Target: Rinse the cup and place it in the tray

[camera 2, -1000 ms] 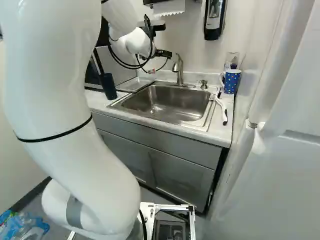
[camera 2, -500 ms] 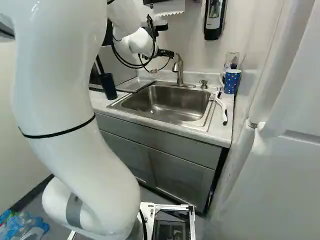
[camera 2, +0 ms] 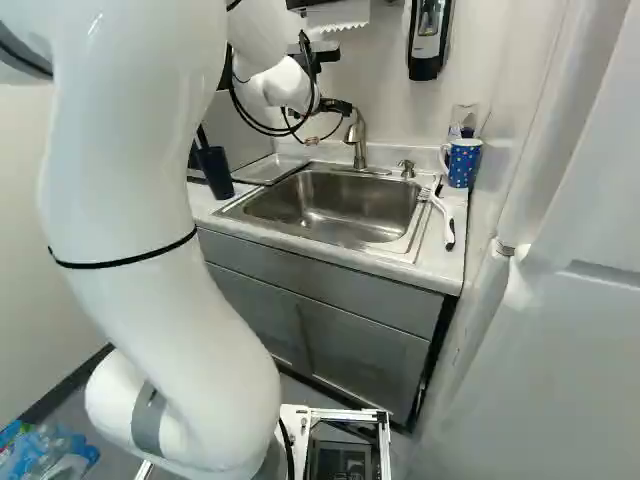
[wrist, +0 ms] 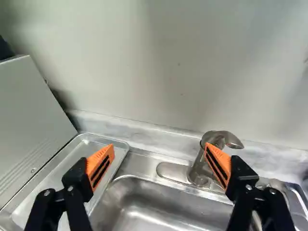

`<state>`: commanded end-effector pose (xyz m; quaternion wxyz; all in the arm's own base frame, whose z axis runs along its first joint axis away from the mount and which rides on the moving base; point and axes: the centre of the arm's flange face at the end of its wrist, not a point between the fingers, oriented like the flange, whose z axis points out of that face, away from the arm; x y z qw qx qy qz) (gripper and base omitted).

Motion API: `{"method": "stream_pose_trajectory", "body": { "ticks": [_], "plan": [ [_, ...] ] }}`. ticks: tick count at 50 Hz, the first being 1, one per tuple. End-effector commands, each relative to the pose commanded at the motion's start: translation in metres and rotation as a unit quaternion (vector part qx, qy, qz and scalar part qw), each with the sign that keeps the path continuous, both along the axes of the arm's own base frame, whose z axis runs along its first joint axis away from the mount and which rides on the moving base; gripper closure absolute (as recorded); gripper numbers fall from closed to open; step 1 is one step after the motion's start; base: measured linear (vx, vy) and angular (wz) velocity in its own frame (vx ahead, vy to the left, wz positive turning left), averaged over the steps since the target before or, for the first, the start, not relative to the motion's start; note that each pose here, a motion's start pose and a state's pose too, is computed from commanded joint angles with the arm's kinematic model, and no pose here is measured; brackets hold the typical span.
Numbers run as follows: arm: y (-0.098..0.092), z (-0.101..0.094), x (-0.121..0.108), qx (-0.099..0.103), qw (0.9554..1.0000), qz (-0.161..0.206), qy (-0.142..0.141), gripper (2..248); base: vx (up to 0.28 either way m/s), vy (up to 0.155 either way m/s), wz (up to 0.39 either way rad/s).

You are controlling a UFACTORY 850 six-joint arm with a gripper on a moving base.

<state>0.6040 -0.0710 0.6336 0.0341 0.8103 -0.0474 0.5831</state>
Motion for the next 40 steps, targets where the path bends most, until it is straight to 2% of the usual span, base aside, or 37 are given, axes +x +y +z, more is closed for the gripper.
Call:
{"method": "stream_pose_trajectory", "body": {
  "ticks": [40],
  "plan": [
    [-0.011, -0.003, 0.023, 0.001, 1.0000, -0.006, 0.004, 3, 0.000, 0.000, 0.000]
  ]
}}
